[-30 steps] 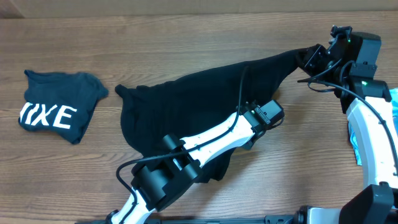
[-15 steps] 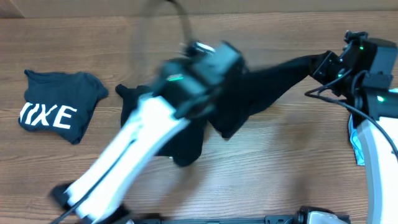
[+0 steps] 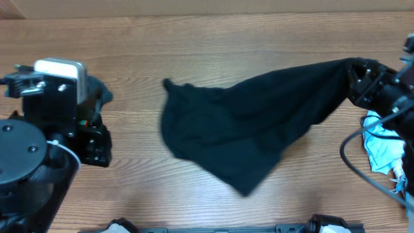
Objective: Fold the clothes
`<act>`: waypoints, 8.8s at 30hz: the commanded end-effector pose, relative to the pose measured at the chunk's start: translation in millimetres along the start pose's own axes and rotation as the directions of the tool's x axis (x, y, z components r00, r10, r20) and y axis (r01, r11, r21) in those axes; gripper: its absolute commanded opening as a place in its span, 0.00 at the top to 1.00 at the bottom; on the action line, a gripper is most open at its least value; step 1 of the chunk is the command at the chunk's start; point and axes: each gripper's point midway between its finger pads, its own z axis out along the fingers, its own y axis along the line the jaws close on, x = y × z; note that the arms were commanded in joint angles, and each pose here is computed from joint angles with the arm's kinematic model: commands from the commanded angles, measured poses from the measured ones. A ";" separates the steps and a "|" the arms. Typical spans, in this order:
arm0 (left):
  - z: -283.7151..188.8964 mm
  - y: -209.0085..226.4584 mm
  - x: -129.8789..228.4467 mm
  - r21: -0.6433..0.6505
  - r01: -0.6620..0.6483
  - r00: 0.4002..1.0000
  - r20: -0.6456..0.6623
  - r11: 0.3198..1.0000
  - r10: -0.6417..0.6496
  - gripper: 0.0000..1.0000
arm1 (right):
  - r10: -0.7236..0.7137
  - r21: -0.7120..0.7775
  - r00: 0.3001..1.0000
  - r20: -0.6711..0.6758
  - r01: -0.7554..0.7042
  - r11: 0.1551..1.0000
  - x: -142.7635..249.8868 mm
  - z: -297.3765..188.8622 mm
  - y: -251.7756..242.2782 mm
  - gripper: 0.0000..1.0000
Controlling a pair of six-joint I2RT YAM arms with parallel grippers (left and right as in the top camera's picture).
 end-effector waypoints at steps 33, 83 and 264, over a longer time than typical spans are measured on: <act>199.8 -361.0 450.8 0.879 -0.418 0.226 -0.144 0.229 0.963 0.25 | 0.026 0.102 0.998 -0.060 -0.020 0.995 -0.1 19.0 -22.6 0.96; -23.3 60.2 -58.5 -0.191 0.111 0.966 0.251 0.975 -0.061 0.96 | -0.112 -0.026 0.991 0.076 0.114 0.993 -7.6 -36.4 19.2 0.96; 213.1 45.7 317.8 -0.271 0.526 0.390 -0.765 0.806 -0.512 0.72 | 0.213 0.040 0.911 -0.353 -0.213 0.976 178.1 410.7 -161.2 0.96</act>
